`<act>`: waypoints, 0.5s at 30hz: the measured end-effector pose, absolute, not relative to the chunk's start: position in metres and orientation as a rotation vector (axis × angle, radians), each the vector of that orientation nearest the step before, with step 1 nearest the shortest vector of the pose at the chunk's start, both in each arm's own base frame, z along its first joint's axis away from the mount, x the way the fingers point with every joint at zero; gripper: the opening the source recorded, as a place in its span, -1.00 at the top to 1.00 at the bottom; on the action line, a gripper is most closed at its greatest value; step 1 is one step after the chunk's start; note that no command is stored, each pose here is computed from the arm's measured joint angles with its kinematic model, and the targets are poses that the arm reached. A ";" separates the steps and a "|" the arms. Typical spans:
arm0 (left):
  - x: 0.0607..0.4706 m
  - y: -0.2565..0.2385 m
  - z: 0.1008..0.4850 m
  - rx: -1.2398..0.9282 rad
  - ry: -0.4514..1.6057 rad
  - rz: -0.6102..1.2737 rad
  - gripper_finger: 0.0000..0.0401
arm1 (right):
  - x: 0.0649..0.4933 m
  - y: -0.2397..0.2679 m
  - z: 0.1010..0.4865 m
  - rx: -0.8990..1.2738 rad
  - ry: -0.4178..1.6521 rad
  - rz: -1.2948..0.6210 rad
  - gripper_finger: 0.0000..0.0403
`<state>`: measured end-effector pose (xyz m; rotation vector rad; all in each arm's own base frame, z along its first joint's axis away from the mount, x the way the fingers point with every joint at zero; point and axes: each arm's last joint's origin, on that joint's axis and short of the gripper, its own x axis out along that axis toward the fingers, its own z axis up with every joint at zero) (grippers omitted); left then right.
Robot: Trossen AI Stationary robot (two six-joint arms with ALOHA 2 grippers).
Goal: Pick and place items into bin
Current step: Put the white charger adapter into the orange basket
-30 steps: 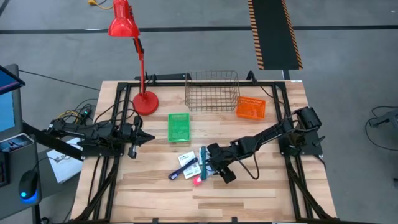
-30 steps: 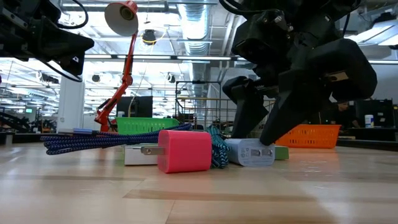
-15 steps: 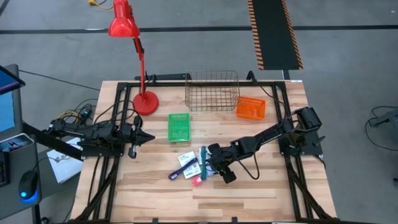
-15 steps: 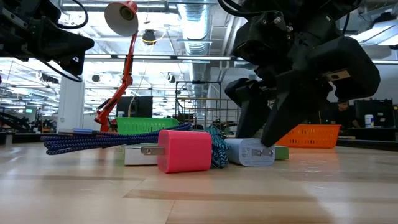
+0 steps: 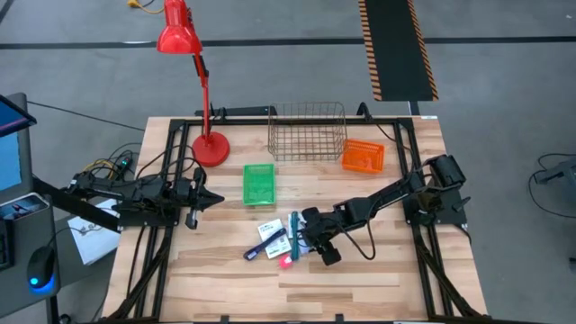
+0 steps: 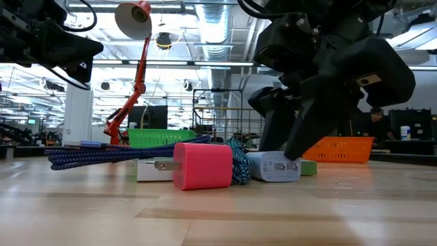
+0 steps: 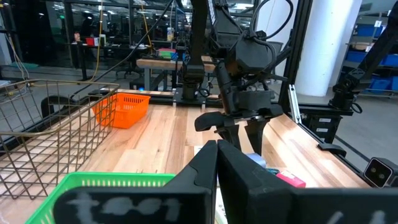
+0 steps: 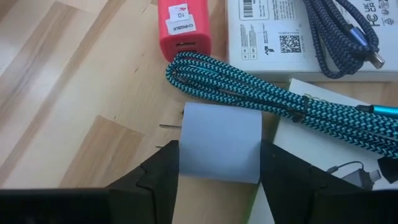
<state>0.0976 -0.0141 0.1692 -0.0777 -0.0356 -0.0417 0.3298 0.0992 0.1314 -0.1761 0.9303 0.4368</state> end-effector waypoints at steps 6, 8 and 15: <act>0.098 -0.014 0.169 -0.078 -0.035 -0.042 1.00 | 0.328 0.102 0.132 -0.138 0.944 0.424 0.09; 0.098 -0.014 0.169 -0.078 -0.035 -0.042 1.00 | 0.328 0.103 0.132 -0.128 0.949 0.420 0.11; 0.098 -0.014 0.169 -0.078 -0.036 -0.042 1.00 | 0.330 0.111 0.145 -0.139 1.055 0.431 0.11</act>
